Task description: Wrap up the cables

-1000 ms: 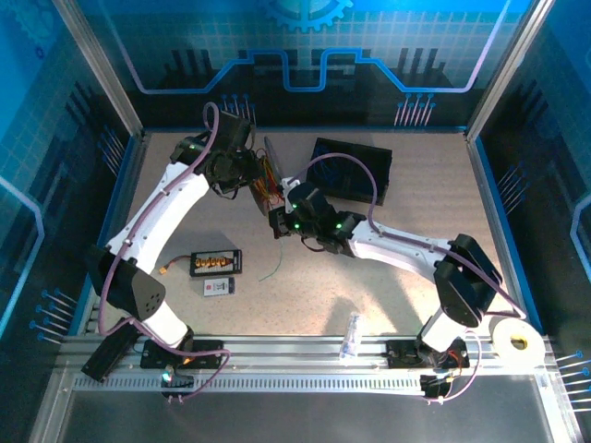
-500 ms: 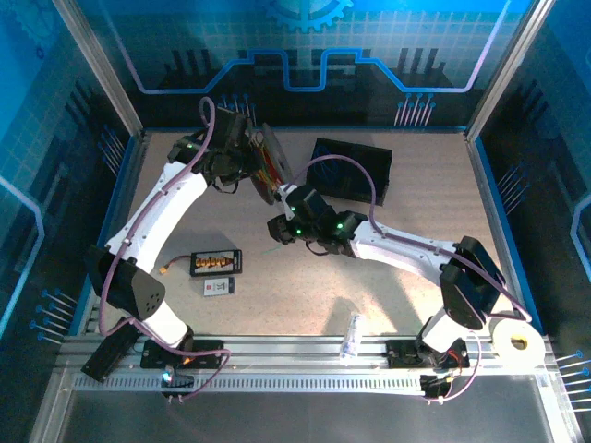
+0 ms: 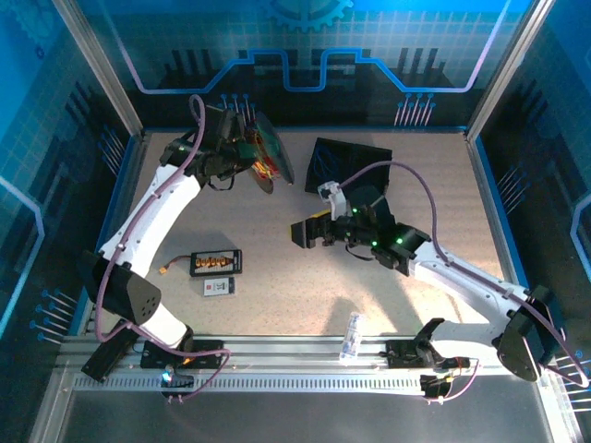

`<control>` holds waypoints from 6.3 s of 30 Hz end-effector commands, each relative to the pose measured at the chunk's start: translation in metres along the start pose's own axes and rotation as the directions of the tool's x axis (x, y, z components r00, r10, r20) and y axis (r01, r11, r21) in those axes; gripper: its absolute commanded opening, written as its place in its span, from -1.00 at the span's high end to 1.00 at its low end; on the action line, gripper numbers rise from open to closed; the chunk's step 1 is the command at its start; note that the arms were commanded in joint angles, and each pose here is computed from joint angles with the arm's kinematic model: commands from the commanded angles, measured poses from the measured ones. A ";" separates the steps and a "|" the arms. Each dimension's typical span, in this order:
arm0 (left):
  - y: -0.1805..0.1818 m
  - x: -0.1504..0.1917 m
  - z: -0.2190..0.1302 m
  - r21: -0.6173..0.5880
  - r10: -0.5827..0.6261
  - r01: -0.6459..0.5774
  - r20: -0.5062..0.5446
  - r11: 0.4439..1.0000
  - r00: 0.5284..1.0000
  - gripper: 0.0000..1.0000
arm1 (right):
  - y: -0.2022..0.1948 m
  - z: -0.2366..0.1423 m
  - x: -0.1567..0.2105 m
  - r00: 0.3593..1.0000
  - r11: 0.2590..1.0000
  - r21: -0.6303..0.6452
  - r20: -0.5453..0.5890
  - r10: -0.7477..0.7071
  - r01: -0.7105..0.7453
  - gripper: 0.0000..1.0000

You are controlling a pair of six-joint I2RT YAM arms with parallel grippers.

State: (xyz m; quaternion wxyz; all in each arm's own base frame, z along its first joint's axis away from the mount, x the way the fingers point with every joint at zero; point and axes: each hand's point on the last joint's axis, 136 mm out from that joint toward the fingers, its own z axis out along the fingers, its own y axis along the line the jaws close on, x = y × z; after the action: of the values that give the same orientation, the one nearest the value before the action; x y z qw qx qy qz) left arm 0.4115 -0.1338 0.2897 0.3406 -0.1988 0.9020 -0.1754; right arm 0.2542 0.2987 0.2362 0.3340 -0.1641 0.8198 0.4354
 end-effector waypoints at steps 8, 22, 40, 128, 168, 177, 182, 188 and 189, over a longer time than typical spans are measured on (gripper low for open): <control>-0.031 -0.034 -0.041 0.182 -0.039 0.010 0.157 0.983 0.987 1.00 | 0.017 -0.010 -0.010 0.969 0.944 -0.246 0.054 0.240 -0.220 -1.00; -0.052 -0.015 -0.044 0.110 0.289 -0.364 0.417 0.925 0.862 1.00 | 0.036 -0.068 -0.102 0.822 0.656 -0.599 -0.005 0.570 -0.459 -0.64; -0.061 0.002 -0.029 0.082 0.361 -0.442 0.455 0.893 0.814 1.00 | 0.117 -0.055 -0.141 0.720 0.454 -0.651 -0.213 0.660 -0.609 -0.41; -0.073 0.056 -0.072 0.742 0.221 0.168 -0.396 0.649 0.891 1.00 | -0.126 -0.049 -0.058 0.004 0.081 0.601 0.127 -0.992 0.795 1.00; -0.076 0.062 -0.064 0.742 0.223 0.201 -0.429 0.639 0.875 1.00 | -0.146 -0.050 -0.087 0.075 0.085 0.676 0.044 -0.996 0.732 1.00; -0.071 0.056 -0.058 0.716 0.202 0.157 -0.389 0.680 0.899 1.00 | -0.153 -0.028 -0.066 0.423 0.472 0.452 0.211 -0.881 0.757 0.57; -0.061 0.033 -0.042 0.643 0.141 0.094 -0.305 0.760 0.942 1.00 | -0.128 -0.011 -0.035 0.551 0.570 0.261 0.149 -0.821 0.779 -0.19; -0.052 0.006 -0.034 0.568 0.114 -0.001 -0.164 0.823 0.980 1.00 | -0.110 -0.020 -0.024 0.711 0.726 0.191 0.152 -0.687 0.661 -0.55; -0.050 0.002 -0.033 0.553 0.113 -0.016 -0.142 0.833 0.983 1.00 | -0.108 -0.022 -0.023 0.742 0.755 0.178 0.148 -0.654 0.631 -0.62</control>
State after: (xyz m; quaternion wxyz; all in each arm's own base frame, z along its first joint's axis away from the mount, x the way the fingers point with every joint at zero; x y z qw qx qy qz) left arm 0.3866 -0.1822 0.2877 0.2186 -0.0780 0.8645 -0.4458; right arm 0.3340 0.2179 0.1995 0.6052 -0.4124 0.6485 0.2076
